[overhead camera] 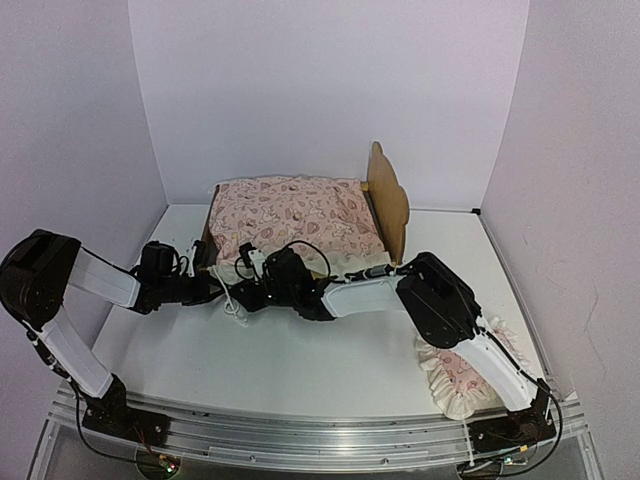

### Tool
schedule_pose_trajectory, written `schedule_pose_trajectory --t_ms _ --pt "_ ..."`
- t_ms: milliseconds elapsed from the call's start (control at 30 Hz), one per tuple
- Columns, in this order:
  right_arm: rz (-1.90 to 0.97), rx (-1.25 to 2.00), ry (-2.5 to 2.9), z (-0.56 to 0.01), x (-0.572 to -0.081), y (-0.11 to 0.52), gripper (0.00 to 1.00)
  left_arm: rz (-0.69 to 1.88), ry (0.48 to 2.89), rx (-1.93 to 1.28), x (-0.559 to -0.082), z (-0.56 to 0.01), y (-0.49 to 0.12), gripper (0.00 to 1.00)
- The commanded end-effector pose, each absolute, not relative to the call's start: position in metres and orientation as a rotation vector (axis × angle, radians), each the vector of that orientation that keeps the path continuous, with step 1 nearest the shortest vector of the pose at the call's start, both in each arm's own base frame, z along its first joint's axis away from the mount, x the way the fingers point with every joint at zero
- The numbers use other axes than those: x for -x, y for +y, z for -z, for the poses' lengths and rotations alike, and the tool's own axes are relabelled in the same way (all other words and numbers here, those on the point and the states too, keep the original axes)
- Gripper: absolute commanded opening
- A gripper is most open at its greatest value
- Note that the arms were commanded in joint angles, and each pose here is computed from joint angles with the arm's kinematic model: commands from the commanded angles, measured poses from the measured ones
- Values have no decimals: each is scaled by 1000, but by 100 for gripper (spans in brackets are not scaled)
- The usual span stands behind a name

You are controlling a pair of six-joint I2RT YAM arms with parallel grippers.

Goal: Set up the pet bed

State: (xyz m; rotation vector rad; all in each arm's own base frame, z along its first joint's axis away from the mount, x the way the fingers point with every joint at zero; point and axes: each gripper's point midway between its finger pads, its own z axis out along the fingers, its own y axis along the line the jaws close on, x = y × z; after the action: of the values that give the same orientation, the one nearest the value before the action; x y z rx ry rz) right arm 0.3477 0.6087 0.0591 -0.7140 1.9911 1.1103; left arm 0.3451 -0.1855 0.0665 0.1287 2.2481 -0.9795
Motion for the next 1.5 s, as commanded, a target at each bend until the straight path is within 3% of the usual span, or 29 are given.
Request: schedule_pose_trajectory --t_ms 0,433,733,1033,1233,1333,1467 --pt "-1159 742 1930 -70 -346 623 19 990 2202 -158 -352 -75 -189 0" --pt "-1164 758 1933 -59 -345 629 23 1040 2180 -167 -349 -81 -194 0" --pt "-1096 718 1899 -70 -354 622 0 1068 2227 -139 -341 -74 -194 0" --pt "-1025 688 1873 -88 -354 600 0 932 2351 -53 -342 -77 -177 6" --pt "-1028 692 1862 -97 -349 597 0 734 2560 147 -336 -68 -150 3" --pt "-1019 701 1839 -103 -346 597 0 733 2605 101 -326 -79 -151 1" --pt "-1017 741 1779 -117 -338 600 0 799 2459 -183 -318 -118 -168 1"
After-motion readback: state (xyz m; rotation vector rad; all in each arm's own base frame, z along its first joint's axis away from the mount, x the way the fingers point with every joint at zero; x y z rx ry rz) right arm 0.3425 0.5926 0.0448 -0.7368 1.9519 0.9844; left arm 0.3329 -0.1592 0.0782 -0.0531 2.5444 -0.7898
